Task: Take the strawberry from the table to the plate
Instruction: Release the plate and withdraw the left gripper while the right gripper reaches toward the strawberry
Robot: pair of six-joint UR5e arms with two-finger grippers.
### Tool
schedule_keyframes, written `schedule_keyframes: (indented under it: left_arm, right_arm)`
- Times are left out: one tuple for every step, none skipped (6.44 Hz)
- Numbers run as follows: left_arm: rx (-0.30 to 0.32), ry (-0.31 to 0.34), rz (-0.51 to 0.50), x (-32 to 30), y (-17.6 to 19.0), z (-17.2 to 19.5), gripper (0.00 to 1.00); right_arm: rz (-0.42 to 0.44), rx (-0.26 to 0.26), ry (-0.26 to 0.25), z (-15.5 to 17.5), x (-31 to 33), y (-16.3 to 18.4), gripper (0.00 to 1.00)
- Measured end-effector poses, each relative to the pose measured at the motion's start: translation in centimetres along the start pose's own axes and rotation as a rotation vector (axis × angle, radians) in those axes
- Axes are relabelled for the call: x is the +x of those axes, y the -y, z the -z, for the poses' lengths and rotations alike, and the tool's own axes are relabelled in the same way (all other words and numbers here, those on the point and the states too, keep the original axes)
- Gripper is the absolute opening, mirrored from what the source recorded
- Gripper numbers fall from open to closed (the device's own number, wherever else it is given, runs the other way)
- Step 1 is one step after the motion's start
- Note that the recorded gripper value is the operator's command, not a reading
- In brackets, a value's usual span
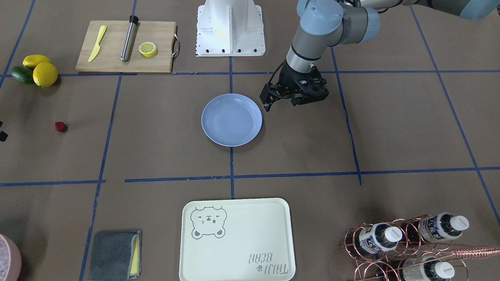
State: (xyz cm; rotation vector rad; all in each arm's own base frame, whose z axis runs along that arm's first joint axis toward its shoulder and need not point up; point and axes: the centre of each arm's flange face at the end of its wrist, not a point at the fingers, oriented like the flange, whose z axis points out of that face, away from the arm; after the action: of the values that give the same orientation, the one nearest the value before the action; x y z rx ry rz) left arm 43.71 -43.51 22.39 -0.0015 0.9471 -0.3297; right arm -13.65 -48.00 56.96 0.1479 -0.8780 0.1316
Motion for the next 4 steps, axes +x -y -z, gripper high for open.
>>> schedule_keyframes:
  left_arm:
    - [0.043,0.025,-0.020,-1.0,2.7,3.2,1.00]
    - [0.077,0.041,-0.037,-2.2,4.9,6.1,1.00]
    - [0.092,0.053,-0.047,-3.0,6.1,7.5,1.00]
    - [0.096,0.059,-0.048,-3.3,6.6,7.9,1.00]
  right_arm:
    - [0.011,-0.002,-0.010,-2.3,-1.6,-1.9,1.00]
    - [0.021,-0.023,-0.020,-4.1,-2.6,-3.6,1.00]
    - [0.033,-0.044,-0.034,-5.9,-4.0,-5.2,1.00]
    - [0.050,-0.059,-0.043,-7.3,-5.2,-6.5,1.00]
